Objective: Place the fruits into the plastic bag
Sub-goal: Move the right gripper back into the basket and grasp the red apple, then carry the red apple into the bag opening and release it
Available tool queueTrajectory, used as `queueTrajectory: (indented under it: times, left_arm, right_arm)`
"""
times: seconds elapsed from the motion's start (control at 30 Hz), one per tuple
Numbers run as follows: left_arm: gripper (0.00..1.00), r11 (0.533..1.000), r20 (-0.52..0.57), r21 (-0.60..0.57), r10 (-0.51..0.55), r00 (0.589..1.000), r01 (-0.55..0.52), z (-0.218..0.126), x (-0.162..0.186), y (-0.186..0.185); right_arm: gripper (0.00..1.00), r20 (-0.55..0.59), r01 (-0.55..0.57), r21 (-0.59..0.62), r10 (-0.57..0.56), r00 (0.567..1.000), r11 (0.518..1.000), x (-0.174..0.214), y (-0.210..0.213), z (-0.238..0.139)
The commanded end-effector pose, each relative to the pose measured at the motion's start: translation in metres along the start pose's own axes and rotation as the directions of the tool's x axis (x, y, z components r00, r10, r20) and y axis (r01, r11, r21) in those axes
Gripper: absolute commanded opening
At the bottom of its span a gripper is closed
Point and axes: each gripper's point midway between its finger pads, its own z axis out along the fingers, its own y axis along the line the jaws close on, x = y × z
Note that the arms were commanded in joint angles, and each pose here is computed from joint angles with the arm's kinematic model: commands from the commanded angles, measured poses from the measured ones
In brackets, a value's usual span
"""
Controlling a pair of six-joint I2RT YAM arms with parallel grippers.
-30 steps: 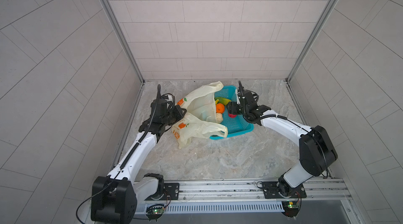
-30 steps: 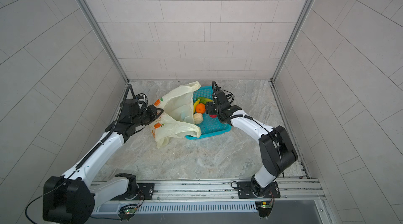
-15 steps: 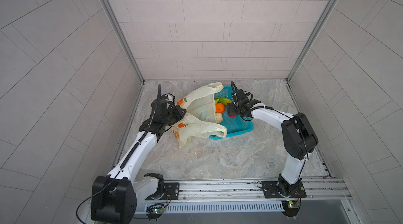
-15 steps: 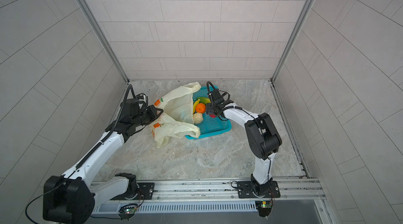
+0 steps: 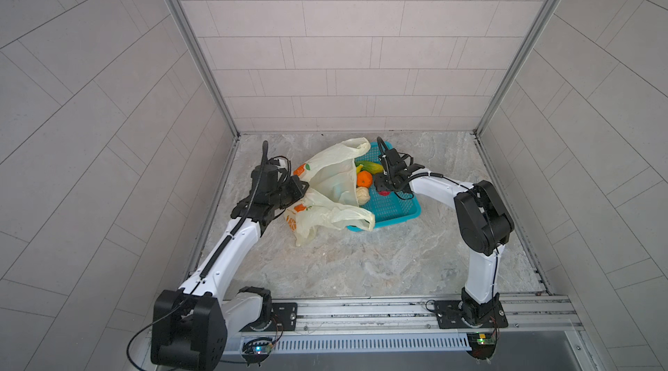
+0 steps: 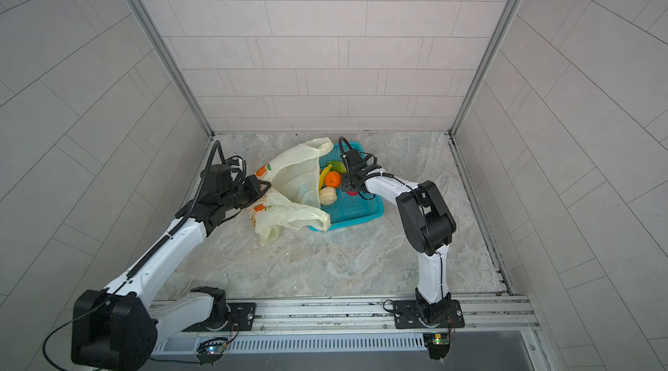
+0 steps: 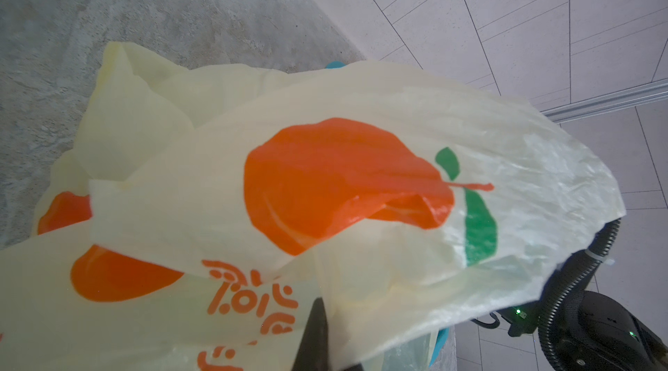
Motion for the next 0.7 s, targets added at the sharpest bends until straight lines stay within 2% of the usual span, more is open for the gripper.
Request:
queueTrajectory:
  times: [0.0,0.2,0.33,0.47,0.57,0.67]
  left_arm:
    - [0.0,1.0,-0.007,-0.009,0.016,1.0,-0.016,0.001,0.004,0.003]
    - [0.0,1.0,-0.013,-0.011,0.014,1.0,-0.014,0.002,0.007,0.006]
    - [0.0,1.0,-0.013,-0.012,0.013,1.0,-0.013,0.003,0.007,0.007]
    - [0.0,1.0,-0.012,-0.007,0.017,1.0,-0.017,0.003,0.005,0.005]
    - [0.0,1.0,-0.011,-0.005,0.016,1.0,-0.016,0.003,0.005,0.004]
    - [0.0,1.0,-0.01,-0.004,0.014,1.0,-0.014,0.002,0.005,0.003]
  right_arm:
    - [0.5,0.022,0.003,-0.003,-0.003,1.0,1.0,-0.002,-0.004,-0.024]
    - [0.46,0.138,0.012,-0.076,-0.001,0.99,0.997,-0.017,-0.002,-0.085]
    - [0.46,0.247,0.09,-0.237,-0.029,0.969,0.967,-0.02,0.025,-0.129]
    - [0.47,0.412,0.252,-0.418,-0.065,0.909,0.873,-0.023,0.082,-0.177]
    - [0.47,0.456,0.359,-0.521,-0.102,0.884,0.774,-0.019,0.126,-0.207]
    - [0.48,0.474,0.42,-0.582,-0.128,0.871,0.697,-0.014,0.161,-0.22]
